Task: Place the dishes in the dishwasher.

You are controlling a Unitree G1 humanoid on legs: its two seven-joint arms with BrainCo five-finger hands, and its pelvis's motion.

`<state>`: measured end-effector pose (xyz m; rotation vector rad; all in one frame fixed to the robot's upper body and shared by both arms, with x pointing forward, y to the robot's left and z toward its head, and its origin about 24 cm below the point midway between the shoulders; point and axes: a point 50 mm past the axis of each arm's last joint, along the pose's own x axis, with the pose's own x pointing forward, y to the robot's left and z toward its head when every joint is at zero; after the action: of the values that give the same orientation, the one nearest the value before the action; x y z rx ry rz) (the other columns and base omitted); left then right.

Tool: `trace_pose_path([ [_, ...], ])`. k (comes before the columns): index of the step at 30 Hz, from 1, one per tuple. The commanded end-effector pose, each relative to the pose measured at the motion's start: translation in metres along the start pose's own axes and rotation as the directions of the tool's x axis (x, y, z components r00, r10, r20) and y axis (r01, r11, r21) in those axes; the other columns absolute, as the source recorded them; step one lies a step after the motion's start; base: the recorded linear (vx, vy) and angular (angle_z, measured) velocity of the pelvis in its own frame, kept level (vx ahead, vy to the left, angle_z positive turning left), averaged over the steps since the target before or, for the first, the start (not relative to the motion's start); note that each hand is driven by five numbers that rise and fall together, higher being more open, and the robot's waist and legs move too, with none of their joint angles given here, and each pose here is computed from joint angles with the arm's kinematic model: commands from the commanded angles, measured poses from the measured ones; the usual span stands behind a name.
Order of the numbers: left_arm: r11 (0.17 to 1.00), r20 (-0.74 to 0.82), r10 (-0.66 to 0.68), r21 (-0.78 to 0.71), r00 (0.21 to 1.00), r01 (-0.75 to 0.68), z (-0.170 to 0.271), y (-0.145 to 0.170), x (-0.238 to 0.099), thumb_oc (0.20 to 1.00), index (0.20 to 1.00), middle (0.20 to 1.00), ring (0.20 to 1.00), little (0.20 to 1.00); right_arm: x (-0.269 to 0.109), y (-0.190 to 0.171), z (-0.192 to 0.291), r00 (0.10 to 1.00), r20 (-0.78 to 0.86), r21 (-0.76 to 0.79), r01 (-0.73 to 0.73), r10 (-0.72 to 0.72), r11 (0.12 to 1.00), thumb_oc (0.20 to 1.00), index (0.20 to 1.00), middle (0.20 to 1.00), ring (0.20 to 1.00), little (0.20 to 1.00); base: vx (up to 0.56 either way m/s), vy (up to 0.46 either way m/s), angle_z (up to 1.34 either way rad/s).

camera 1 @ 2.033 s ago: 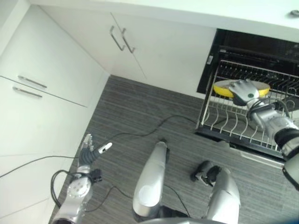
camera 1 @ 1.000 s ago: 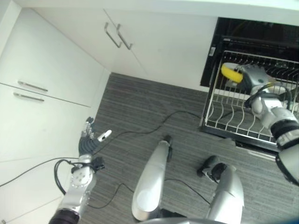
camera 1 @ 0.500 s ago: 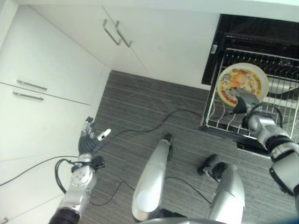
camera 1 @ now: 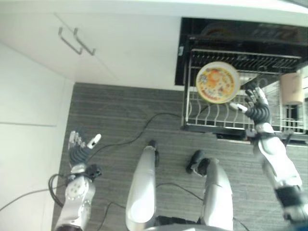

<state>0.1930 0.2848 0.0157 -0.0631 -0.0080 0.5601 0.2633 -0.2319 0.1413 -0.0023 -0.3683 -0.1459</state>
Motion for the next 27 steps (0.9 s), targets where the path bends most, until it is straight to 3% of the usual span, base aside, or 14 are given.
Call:
trace_pose_path([
  [1,0.997,0.075,-0.024,0.072,0.997,0.019,0.014,0.006,0.001,1.000,1.000,1.000,1.000,1.000,0.034,-0.011,0.000,1.000,0.004,0.132,0.008,-0.009,0.991,1.000,1.000,1.000,1.000,1.000,0.01,0.002,-0.37],
  [6,0.996,0.075,0.005,0.091,0.997,-0.011,0.012,0.007,0.004,1.000,1.000,1.000,1.000,1.000,0.022,-0.010,0.011,0.998,0.025,0.300,-0.061,0.056,0.952,1.000,1.000,1.000,1.000,1.000,0.03,-0.007,-0.13],
  [9,0.995,0.065,0.023,0.098,0.998,-0.030,0.009,0.008,0.003,1.000,1.000,1.000,1.000,1.000,0.015,-0.019,0.020,0.997,0.072,0.291,-0.047,0.028,0.956,1.000,1.000,1.000,1.000,1.000,0.02,0.022,-0.17],
  [12,0.992,0.032,0.064,0.104,0.997,-0.067,-0.003,0.012,0.000,1.000,1.000,1.000,1.000,1.000,0.000,-0.034,0.025,0.992,0.098,0.244,0.055,-0.081,0.968,1.000,1.000,1.000,1.000,1.000,0.06,0.036,-0.25],
  [15,0.990,-0.007,0.085,0.115,0.996,-0.084,-0.016,0.018,-0.007,1.000,1.000,1.000,1.000,1.000,-0.020,-0.042,0.003,0.980,-0.002,0.307,0.191,-0.200,0.932,1.000,1.000,1.000,1.000,1.000,0.07,0.004,-0.18],
  [18,0.987,-0.031,0.104,0.126,0.994,-0.100,-0.025,0.020,-0.013,1.000,1.000,1.000,1.000,1.000,-0.038,-0.046,-0.014,0.936,-0.051,0.264,0.349,-0.348,0.899,1.000,1.000,1.000,1.000,1.000,0.05,-0.019,-0.25],
  [19,0.986,-0.044,0.110,0.129,0.993,-0.103,-0.028,0.022,-0.016,1.000,1.000,1.000,1.000,1.000,-0.047,-0.047,-0.018,0.908,-0.030,0.179,0.416,-0.418,0.892,1.000,1.000,1.000,1.000,1.000,0.07,0.001,-0.14],
  [21,0.985,-0.070,0.125,0.125,0.990,-0.116,-0.035,0.023,-0.024,1.000,1.000,1.000,1.000,1.000,-0.057,-0.047,-0.031,0.875,-0.116,0.194,0.483,-0.469,0.854,1.000,1.000,1.000,1.000,1.000,0.08,0.055,-0.18],
  [27,0.985,-0.128,0.147,0.108,0.981,-0.134,-0.046,0.020,-0.037,1.000,1.000,1.000,1.000,1.000,-0.085,-0.028,-0.083,0.839,-0.419,0.216,0.462,-0.346,0.860,1.000,1.000,1.000,1.000,1.000,0.00,0.041,-0.13],
])
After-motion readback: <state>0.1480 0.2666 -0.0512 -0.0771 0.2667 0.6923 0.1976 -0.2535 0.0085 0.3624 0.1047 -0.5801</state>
